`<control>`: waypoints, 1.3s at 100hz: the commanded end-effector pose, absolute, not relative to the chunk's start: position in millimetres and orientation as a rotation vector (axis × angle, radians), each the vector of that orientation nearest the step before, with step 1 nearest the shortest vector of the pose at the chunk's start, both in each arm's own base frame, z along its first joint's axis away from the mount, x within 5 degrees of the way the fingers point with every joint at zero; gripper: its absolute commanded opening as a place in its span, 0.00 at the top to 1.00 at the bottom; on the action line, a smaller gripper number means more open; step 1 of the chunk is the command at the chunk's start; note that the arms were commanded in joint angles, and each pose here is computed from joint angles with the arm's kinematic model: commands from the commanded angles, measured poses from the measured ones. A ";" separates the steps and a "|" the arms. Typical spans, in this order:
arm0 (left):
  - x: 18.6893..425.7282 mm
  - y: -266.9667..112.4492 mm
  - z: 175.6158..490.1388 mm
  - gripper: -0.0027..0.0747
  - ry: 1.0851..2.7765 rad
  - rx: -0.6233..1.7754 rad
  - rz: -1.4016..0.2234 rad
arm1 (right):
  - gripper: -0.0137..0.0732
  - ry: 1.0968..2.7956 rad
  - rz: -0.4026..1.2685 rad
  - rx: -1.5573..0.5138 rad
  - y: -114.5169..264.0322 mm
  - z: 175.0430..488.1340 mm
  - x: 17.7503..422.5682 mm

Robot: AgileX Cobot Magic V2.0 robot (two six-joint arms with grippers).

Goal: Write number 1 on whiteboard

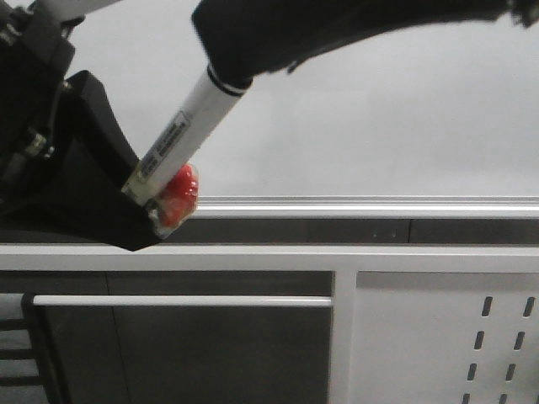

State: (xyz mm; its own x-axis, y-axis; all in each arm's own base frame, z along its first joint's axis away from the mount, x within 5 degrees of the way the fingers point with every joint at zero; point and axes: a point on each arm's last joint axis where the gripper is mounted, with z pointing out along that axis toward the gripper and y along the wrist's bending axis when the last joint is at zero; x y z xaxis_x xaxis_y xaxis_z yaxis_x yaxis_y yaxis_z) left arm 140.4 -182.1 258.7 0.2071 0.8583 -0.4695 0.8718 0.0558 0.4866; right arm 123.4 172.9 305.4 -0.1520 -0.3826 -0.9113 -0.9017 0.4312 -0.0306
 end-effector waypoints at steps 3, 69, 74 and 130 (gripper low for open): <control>140.5 -188.3 275.6 0.99 1.545 1.710 -0.045 | 0.39 1.705 0.676 -1.046 178.6 315.8 130.9; 145.2 -196.7 292.3 0.99 1.434 1.620 -0.065 | 0.40 1.729 0.716 -0.992 179.6 316.3 131.9; 145.2 -196.7 292.3 0.99 1.416 1.635 -0.052 | 0.40 1.729 0.716 -0.992 179.6 316.3 131.9; 142.8 -203.2 290.8 0.99 1.342 1.680 -0.036 | 0.56 1.742 0.741 -0.967 179.9 316.8 131.7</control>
